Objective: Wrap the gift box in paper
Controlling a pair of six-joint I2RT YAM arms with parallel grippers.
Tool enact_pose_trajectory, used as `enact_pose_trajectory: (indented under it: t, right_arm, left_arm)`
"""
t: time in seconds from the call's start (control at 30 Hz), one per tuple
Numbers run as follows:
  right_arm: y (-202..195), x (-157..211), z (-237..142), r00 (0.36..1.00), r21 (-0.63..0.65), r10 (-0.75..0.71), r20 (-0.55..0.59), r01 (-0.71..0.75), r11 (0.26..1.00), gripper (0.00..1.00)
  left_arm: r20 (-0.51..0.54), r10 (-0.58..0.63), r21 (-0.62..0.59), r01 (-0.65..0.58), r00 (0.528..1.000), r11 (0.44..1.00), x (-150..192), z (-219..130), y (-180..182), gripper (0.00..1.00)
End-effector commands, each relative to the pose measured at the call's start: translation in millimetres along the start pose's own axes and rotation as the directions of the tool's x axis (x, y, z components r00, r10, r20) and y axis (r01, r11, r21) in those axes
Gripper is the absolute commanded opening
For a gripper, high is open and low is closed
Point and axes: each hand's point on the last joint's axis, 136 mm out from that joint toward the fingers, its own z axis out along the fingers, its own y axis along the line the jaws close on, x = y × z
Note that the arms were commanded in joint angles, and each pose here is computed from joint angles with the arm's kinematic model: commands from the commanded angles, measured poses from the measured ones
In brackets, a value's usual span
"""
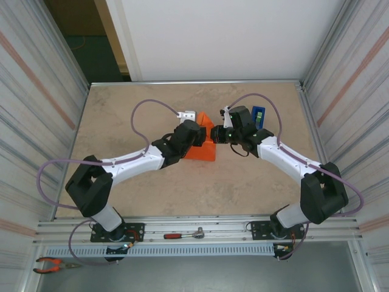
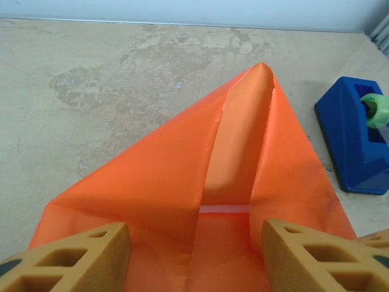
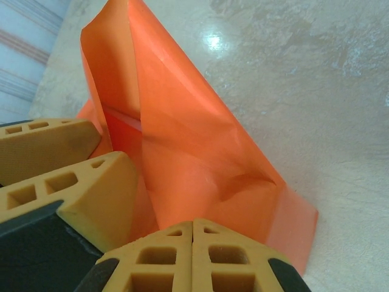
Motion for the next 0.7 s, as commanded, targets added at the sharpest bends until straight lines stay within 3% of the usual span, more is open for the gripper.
enact_pose_trajectory:
  t: [0.0, 0.27, 0.4, 0.53, 0.67]
  right_arm:
    - [-1.2, 34.9, 7.9, 0.994, -0.004, -0.004, -0.107, 0.004, 1.0, 0.0]
    - [10.5, 26.9, -1.6, 0.996, -0.038, 0.003, -0.09, -0.006, 0.999, 0.0]
    - [12.9, 0.1, -20.2, 0.999, -0.056, 0.036, -0.023, -0.037, 0.998, 0.0]
    - [2.4, -33.9, -44.5, 0.992, -0.075, 0.111, 0.062, -0.106, 0.991, 0.0]
    - [-27.1, -50.2, -49.6, 0.975, -0.041, 0.211, 0.077, -0.208, 0.977, 0.0]
  left_arm:
    - [-0.23, 0.12, -0.117, -0.15, 0.966, 0.982, 78.0, 7.3, 25.4, 0.59]
    - [-0.263, 0.221, -0.222, -0.282, 0.939, 0.933, 102.1, 6.1, 38.5, 0.59]
    - [-0.284, 0.264, -0.256, -0.338, 0.922, 0.906, 112.4, 5.9, 39.4, 0.59]
    - [-0.287, 0.267, -0.266, -0.344, 0.92, 0.901, 118.7, 4.7, 39.5, 0.59]
    - [-0.286, 0.263, -0.271, -0.341, 0.921, 0.9, 120.5, 4.2, 40.8, 0.59]
